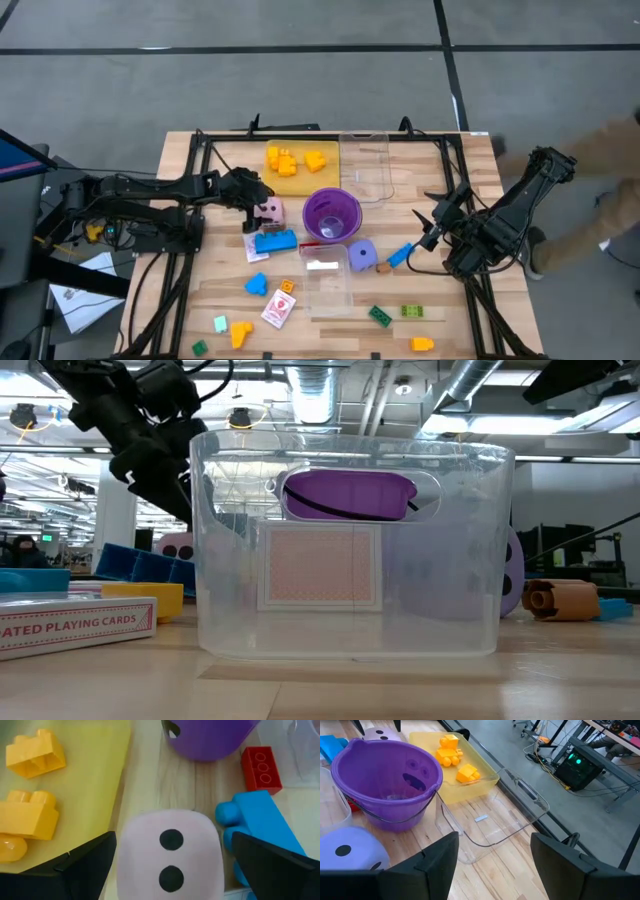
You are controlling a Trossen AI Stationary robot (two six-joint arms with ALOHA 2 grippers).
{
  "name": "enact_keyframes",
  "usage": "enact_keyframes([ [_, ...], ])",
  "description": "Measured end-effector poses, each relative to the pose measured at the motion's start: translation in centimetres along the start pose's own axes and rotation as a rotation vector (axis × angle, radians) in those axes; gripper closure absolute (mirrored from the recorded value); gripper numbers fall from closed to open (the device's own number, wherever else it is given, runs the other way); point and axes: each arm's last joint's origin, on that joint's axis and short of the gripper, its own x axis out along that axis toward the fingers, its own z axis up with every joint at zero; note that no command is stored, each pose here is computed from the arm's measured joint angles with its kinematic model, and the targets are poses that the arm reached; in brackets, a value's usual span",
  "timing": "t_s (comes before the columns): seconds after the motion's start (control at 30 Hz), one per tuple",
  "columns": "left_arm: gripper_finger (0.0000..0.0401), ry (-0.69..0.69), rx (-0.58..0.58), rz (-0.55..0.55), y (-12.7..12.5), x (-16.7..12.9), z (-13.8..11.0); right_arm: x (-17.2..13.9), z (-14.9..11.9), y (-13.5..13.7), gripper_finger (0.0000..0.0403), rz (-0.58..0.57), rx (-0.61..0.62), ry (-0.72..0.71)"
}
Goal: Pick & Place Toys
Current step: Put the pink dice into the top transparent bin
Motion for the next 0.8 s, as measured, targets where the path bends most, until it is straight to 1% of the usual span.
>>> enact_keyframes([
  [0.13, 0.0013, 0.01, -0.016, 0.002, 0.1, 0.2, -0.1, 0.0, 0.0, 0.0, 0.0161, 0.0, 0.0, 0.0],
  [0.33, 0.0013, 0.074, -0.059, 0.007, 0.1, 1.4, -0.4, 0.0, 0.0, 0.0, 0.0161, 0.001, 0.001, 0.002],
  [0.4, 0.0013, 0.099, -0.065, 0.025, 0.2, 1.9, -0.6, 0.0, 0.0, 0.0, 0.0161, 0.003, 0.002, 0.009],
  [0.53, 0.0013, 0.128, -0.069, 0.021, 0.2, 2.4, -0.8, 0.0, 0.0, 0.0, 0.0161, 0.005, 0.002, 0.016],
  [0.67, 0.0013, 0.125, -0.063, 0.014, 0.0, 2.0, -0.8, 0.0, 0.0, 0.0, 0.0161, 0.005, 0.002, 0.016],
  [0.8, 0.0013, 0.075, -0.054, -0.009, -0.4, 0.9, -0.5, 0.0, 0.0, 0.0, 0.0161, 0.004, 0.001, 0.016],
])
